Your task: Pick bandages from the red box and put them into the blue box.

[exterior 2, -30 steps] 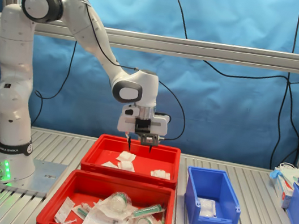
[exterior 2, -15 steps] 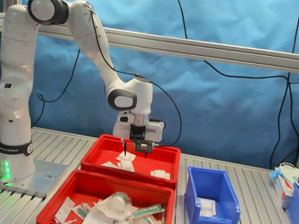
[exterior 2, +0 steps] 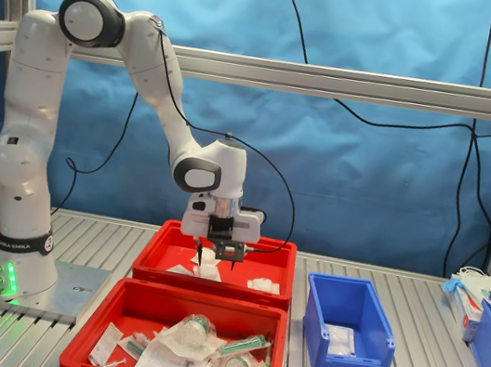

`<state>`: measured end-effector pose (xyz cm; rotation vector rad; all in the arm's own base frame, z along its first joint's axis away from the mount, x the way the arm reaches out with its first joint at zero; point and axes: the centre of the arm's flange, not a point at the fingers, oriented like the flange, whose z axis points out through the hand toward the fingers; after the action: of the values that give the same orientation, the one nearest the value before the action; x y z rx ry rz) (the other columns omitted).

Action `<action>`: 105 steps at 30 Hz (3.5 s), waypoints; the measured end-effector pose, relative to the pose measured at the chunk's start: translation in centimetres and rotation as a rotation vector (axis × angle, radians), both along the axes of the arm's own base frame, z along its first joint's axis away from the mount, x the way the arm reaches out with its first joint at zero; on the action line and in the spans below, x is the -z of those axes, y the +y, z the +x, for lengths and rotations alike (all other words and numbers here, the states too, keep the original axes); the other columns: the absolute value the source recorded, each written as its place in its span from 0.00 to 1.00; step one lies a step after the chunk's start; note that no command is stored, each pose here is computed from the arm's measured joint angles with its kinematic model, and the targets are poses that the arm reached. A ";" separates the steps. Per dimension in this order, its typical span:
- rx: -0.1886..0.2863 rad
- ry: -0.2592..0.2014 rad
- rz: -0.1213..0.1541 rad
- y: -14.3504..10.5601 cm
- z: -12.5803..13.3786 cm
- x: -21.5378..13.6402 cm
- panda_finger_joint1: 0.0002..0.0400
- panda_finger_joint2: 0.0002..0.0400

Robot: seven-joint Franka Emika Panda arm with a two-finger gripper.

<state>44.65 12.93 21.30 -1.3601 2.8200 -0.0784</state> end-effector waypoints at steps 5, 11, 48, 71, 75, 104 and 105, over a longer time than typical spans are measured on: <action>0.002 -0.002 0.002 0.2 -0.1 0.6 1.00 1.00; 0.002 -0.003 0.006 0.8 -0.4 0.9 1.00 1.00; -0.032 0.029 0.017 4.1 -2.8 5.1 1.00 1.00; -0.056 0.027 0.025 5.1 -3.4 6.3 1.00 1.00; -0.057 0.030 0.024 5.2 -3.5 6.5 1.00 1.00; -0.057 0.028 0.025 5.2 -3.5 6.5 1.00 1.00; -0.057 0.028 0.025 5.2 -3.5 6.5 1.00 1.00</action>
<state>41.19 18.10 14.82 -1.4461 2.7921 -0.0239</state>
